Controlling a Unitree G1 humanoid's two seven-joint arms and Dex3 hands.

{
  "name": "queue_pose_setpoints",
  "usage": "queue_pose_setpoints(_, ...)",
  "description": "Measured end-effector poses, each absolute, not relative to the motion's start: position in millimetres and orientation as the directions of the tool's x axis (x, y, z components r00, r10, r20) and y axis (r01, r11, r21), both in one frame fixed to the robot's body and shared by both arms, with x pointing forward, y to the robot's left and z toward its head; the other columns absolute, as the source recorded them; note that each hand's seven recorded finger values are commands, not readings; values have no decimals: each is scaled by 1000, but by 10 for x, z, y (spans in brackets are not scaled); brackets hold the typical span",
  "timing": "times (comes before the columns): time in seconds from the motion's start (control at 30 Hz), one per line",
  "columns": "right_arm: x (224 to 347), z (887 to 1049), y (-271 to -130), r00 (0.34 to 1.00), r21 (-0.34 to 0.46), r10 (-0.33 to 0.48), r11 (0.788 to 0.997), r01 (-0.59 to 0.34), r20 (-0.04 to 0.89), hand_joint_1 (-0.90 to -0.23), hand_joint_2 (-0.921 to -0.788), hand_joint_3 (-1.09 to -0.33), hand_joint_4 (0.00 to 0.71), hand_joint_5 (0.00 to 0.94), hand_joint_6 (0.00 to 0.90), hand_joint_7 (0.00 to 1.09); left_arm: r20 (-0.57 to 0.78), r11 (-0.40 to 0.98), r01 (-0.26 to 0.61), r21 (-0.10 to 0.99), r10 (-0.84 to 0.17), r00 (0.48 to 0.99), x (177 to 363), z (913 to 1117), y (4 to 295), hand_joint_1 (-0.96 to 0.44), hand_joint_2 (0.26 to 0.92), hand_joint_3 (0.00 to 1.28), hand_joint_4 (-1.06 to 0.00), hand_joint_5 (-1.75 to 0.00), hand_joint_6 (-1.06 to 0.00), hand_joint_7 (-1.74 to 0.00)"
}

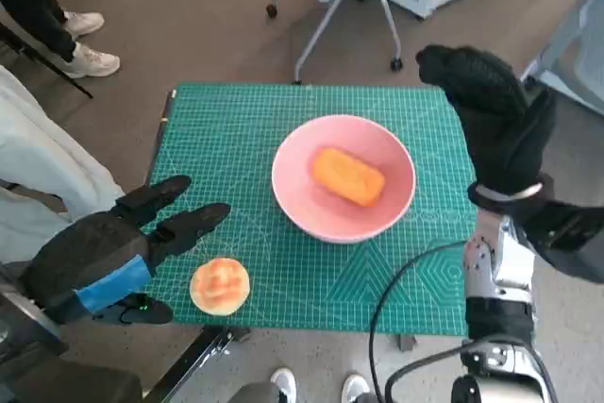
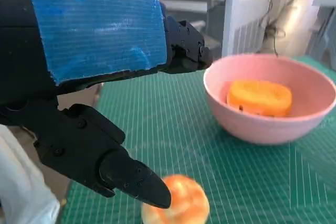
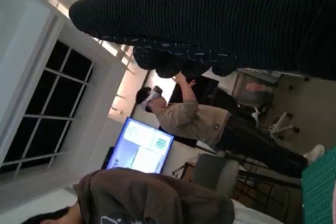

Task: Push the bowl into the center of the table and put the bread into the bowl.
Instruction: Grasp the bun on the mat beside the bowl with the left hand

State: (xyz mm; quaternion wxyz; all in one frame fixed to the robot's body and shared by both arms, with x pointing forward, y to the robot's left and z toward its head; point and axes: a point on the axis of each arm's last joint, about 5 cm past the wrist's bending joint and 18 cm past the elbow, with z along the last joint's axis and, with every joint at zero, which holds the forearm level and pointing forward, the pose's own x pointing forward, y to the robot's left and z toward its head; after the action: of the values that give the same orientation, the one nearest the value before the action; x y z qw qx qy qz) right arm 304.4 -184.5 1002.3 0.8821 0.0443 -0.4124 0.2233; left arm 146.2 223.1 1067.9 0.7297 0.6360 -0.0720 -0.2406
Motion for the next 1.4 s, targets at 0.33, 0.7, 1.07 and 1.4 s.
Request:
queue_pose_setpoints(0.33, 3052, 10043, -1839, 556, -112, 365, 893, -435, 747, -668, -921, -847, 147, 0, -1, 466, -258, 84, 327, 941, -443, 858, 1501, 10513, 2195, -526, 684, 1, -198, -13, -322, -13)
queue_pose_setpoints(0.7, 3059, 10057, -1843, 556, -115, 372, 890, -441, 743, -672, -921, -844, 147, 1, -1, 463, -305, 105, 387, 916, -445, 842, 1586, 10314, 2157, -507, 691, 2, -206, -5, -314, -3)
queue_pose_setpoints(1.07, 3060, 10060, -1862, 559, -117, 374, 890, -441, 740, -677, -921, -835, 151, 2, -1, 467, -337, 134, 433, 892, -442, 831, 1663, 10139, 2155, -358, 674, 2, -202, -2, -296, -1)
queue_pose_setpoints(1.4, 3058, 10065, -1893, 562, -117, 372, 892, -436, 738, -685, -921, -826, 153, 3, 0, 470, -394, 165, 493, 854, -413, 821, 1699, 10049, 2171, 79, 671, 9, -122, -1, -253, 0)
